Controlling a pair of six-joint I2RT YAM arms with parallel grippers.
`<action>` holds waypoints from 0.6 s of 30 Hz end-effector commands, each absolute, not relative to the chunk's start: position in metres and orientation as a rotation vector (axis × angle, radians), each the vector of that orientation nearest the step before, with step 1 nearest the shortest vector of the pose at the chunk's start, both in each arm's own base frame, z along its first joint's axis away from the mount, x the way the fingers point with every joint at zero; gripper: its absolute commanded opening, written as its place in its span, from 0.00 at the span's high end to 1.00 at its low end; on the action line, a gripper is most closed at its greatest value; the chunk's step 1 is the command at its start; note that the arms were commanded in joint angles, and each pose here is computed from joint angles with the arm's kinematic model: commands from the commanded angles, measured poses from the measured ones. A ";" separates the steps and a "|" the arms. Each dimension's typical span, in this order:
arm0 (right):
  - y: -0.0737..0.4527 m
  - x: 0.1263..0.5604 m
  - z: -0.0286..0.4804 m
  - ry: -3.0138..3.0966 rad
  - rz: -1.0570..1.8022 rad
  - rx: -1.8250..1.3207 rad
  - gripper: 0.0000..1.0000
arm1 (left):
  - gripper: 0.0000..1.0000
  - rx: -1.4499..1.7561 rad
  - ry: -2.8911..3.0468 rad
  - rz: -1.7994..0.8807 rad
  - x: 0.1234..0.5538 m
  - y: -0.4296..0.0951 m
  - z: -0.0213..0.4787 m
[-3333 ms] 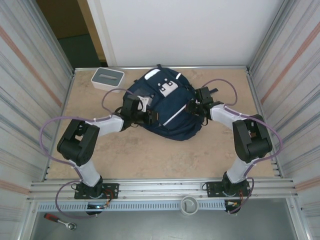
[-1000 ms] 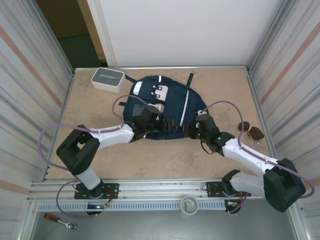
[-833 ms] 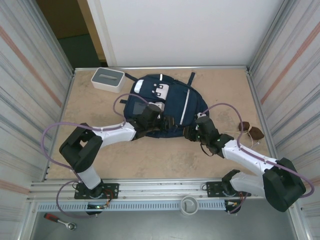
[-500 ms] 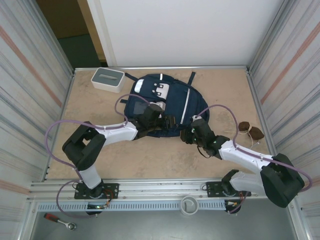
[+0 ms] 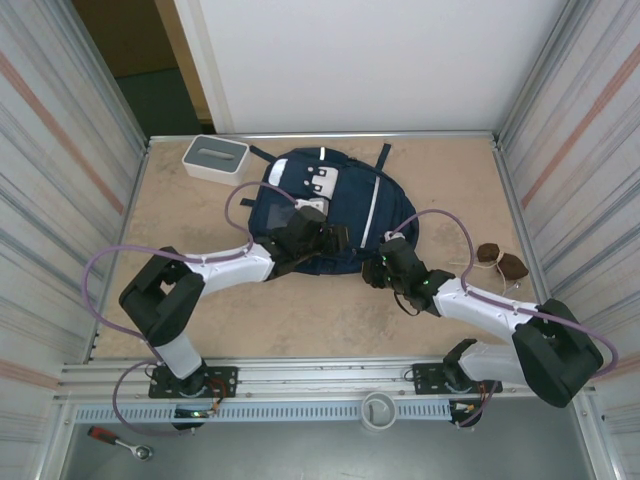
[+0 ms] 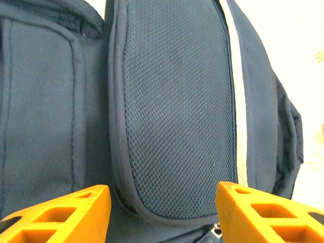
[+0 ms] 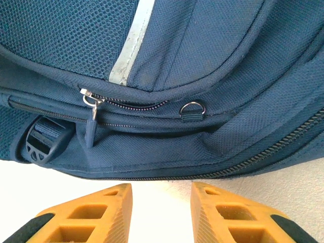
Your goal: Pack books, pencil case, and school supplies into a backpack
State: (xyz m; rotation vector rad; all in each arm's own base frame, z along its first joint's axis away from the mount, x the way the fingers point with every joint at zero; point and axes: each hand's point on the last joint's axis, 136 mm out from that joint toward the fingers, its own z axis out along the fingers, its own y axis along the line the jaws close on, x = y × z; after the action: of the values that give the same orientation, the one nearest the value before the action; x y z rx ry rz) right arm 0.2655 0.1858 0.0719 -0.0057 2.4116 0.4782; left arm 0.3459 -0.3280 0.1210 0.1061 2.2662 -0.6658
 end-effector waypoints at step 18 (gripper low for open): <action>0.234 0.287 0.088 2.295 0.684 0.104 0.63 | 0.77 0.136 2.304 -0.676 0.366 -0.329 0.101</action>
State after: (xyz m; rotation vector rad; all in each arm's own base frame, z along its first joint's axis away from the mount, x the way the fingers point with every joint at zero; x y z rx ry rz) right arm 0.2743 0.2243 0.0769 0.0211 2.3456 0.6445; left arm 0.3667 -0.3247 0.1059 0.1193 2.2966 -0.6442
